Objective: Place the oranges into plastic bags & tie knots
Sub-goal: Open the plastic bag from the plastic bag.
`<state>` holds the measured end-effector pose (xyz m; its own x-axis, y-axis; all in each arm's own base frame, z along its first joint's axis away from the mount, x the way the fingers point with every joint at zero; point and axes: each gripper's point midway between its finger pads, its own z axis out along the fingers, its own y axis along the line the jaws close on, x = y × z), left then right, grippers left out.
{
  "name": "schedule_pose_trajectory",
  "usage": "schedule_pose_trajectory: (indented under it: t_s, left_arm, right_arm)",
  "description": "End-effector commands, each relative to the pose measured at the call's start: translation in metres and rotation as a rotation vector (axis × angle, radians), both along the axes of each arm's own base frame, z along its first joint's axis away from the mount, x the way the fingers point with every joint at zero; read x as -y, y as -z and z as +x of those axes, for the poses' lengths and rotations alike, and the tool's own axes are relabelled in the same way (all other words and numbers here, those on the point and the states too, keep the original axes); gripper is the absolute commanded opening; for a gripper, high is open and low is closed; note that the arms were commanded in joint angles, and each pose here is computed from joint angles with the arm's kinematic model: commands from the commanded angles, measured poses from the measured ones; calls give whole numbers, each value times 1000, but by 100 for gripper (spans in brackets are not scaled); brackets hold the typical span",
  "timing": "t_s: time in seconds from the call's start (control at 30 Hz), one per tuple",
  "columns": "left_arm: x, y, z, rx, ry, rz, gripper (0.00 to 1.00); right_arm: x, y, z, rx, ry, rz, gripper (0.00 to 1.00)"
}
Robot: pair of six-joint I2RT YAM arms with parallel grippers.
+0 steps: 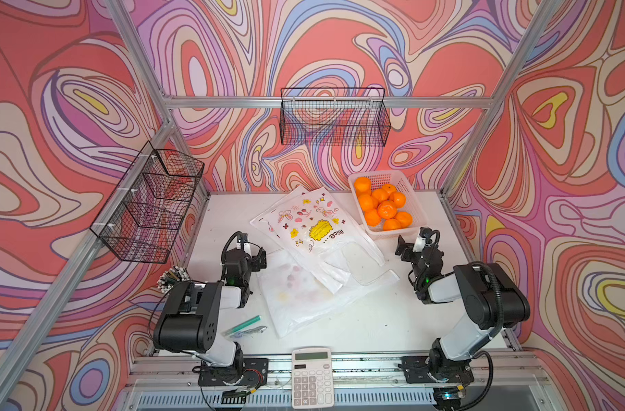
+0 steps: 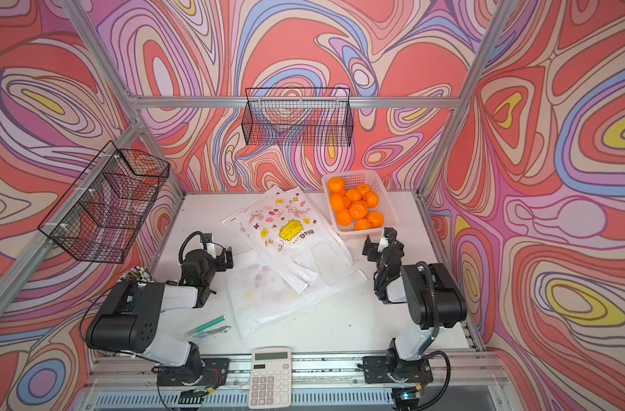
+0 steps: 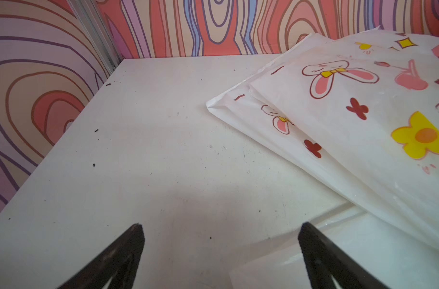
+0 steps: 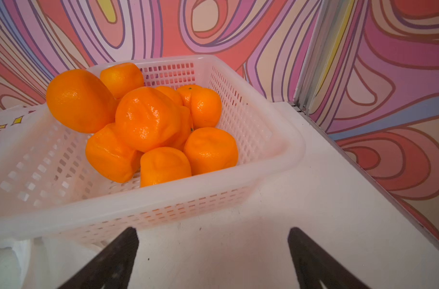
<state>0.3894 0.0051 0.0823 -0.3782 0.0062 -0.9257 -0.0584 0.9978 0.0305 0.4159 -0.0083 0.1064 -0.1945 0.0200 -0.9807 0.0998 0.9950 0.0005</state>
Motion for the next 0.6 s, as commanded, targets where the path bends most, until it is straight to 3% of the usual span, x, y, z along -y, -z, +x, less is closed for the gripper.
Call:
schedule_pose_trajectory:
  t_s: [0.0,0.57]
  left_arm:
    - [-2,-7,5,22,-13,3,100]
    - [-2,-6,5,21,-11,3,100]
  right_arm:
    - [-2,0,0,9,-6,-3,98]
    - [-2,0,0,7,-7,-3,98]
